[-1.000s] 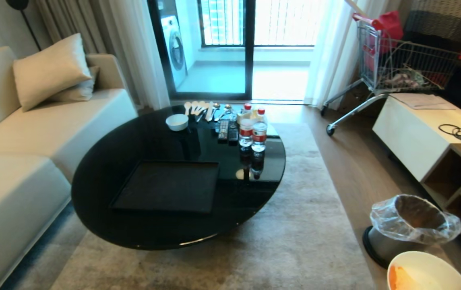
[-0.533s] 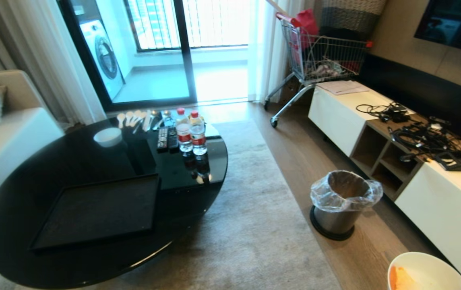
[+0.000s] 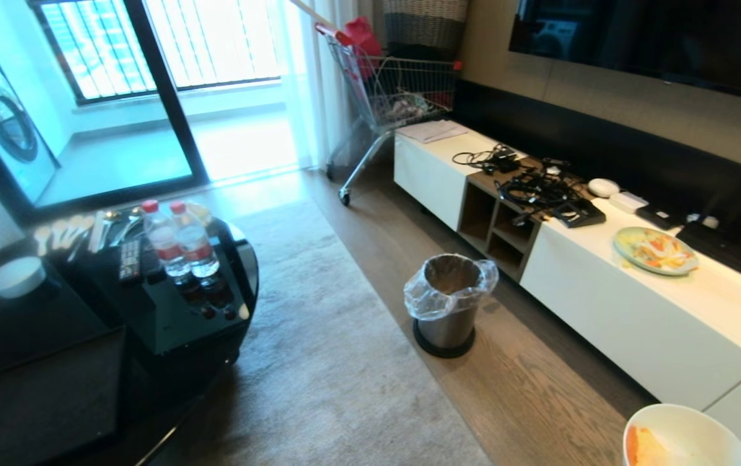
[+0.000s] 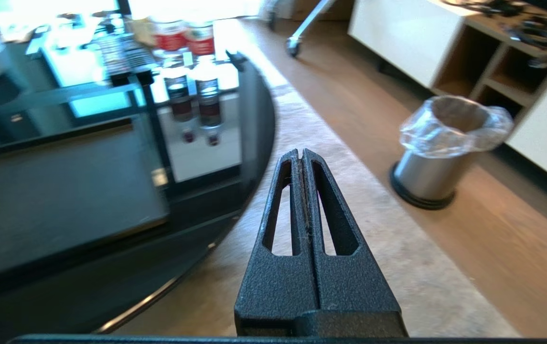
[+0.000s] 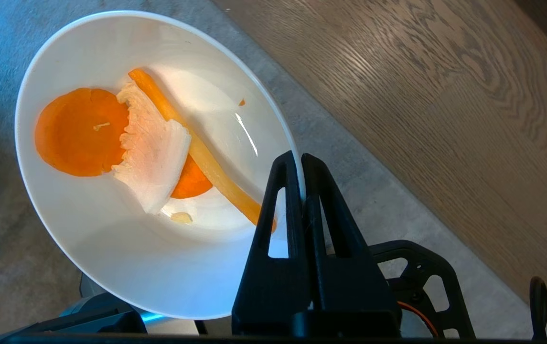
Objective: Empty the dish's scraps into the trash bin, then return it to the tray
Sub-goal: Move the bowl over the trash can
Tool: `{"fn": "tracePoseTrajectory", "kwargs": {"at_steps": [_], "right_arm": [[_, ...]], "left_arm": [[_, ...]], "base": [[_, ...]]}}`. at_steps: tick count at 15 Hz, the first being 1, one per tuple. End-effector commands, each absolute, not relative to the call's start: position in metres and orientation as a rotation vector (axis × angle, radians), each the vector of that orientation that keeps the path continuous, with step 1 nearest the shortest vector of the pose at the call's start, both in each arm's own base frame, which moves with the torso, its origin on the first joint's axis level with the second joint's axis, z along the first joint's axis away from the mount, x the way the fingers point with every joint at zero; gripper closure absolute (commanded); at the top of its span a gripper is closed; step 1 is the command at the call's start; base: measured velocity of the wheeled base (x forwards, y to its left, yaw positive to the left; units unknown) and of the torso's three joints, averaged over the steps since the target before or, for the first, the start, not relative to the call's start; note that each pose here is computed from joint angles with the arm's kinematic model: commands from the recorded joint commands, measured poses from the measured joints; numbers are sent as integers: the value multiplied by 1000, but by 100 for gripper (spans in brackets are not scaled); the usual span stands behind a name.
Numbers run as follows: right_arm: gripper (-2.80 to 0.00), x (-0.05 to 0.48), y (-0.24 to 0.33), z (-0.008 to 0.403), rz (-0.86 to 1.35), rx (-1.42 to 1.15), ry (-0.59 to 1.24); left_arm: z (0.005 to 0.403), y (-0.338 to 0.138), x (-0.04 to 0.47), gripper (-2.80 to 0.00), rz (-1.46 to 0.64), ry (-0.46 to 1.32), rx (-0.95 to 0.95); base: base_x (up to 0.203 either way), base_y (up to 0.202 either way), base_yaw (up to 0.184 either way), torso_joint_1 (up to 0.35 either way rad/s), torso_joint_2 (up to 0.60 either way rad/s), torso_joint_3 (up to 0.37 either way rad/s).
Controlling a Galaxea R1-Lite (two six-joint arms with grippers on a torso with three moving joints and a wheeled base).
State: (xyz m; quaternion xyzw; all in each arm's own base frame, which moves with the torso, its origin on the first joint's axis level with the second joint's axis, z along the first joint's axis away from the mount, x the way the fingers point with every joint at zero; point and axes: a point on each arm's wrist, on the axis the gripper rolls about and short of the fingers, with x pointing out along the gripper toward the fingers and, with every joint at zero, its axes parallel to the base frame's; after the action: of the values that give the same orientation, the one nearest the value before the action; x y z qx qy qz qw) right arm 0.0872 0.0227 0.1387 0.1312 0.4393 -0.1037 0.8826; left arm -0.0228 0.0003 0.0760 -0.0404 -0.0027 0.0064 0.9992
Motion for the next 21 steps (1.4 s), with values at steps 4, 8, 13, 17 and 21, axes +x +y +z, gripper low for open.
{"fn": "tracePoseTrajectory", "kwargs": {"at_steps": [4, 8, 13, 17, 21], "right_arm": [[0, 87, 23, 137, -219, 274, 920], [0, 86, 22, 136, -219, 272, 921], [0, 87, 23, 138, -216, 276, 912], [0, 88, 23, 138, -219, 278, 911], [0, 87, 21, 137, -233, 280, 917]], "left_arm": [[76, 0, -23, 0, 14, -7, -81], [76, 0, -23, 0, 14, -7, -81], [76, 0, -23, 0, 14, -7, -81], [76, 0, -23, 0, 14, -7, -81], [76, 0, -23, 0, 14, -7, -80]], "base": [[0, 9, -160, 2, 3, 5], [-1, 2, -42, 2, 1, 0], [0, 0, 0, 0, 0, 0], [0, 0, 0, 0, 0, 0], [0, 0, 0, 0, 0, 0]]}}
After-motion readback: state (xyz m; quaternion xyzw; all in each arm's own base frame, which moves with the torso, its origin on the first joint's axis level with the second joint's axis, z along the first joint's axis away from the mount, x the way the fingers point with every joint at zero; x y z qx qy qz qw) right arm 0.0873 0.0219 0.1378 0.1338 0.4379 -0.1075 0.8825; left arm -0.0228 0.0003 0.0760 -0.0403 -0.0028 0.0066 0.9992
